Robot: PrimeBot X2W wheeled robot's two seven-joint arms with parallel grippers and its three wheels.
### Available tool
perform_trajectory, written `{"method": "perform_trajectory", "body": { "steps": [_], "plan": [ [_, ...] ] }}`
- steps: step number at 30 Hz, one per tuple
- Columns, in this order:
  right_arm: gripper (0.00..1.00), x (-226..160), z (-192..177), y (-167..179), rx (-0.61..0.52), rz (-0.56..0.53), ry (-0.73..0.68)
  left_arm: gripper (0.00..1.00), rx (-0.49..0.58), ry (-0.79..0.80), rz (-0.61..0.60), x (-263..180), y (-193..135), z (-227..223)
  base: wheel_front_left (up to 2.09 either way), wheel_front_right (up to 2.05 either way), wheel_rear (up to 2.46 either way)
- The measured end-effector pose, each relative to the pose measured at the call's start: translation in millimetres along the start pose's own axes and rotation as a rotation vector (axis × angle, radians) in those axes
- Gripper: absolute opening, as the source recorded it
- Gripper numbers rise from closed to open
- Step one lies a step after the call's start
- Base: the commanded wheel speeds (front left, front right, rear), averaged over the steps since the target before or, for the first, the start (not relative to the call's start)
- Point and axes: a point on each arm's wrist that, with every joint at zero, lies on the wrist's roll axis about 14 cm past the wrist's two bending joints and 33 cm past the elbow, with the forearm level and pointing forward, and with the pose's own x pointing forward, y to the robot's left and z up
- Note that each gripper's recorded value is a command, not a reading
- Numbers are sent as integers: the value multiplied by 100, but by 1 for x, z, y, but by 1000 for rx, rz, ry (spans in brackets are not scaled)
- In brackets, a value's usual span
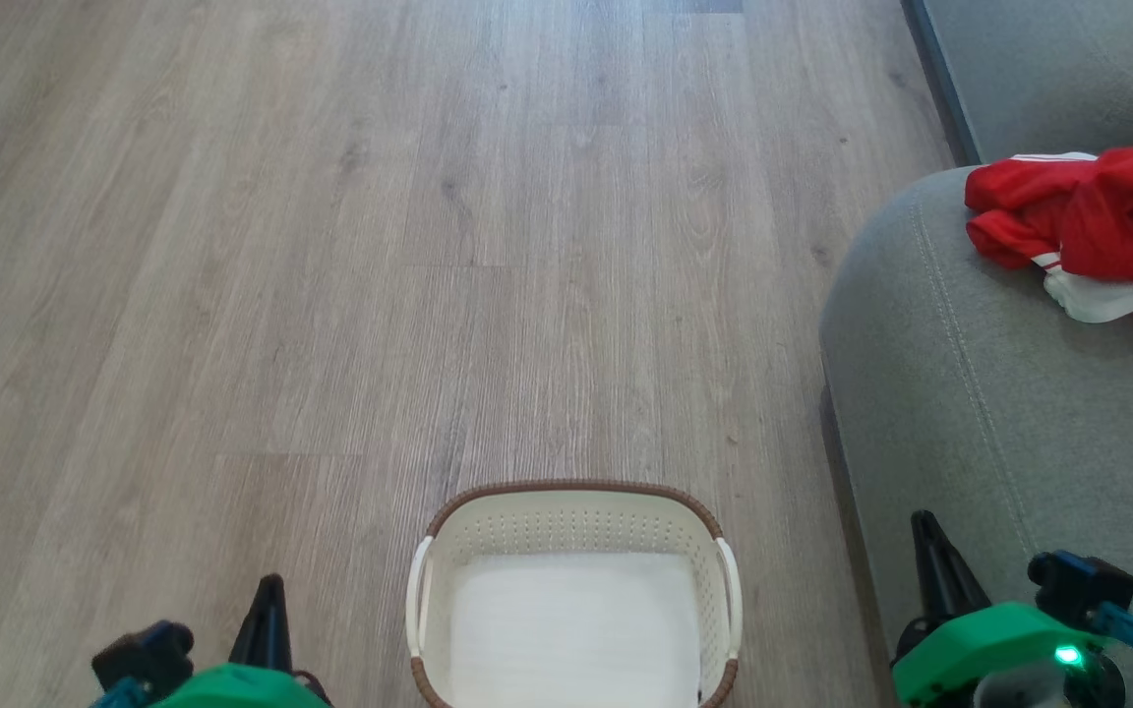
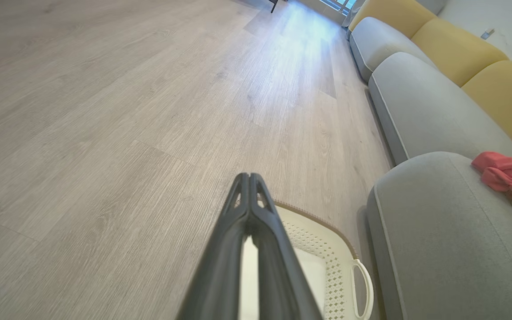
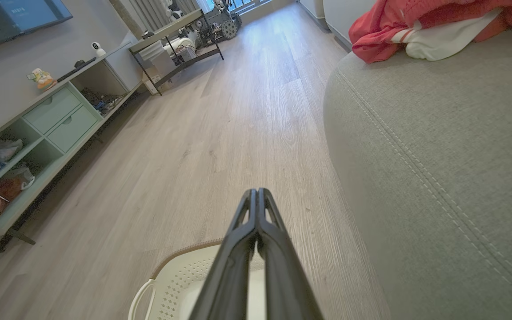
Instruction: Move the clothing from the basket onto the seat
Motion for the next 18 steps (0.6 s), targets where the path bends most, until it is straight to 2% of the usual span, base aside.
{"method": "perform_trajectory", "body": {
  "steps": [18],
  "plan": [
    [0,0,5,-13,219,-57,-6,0,-212,20,-1,13,0,9,0,0,0]
  ]
}}
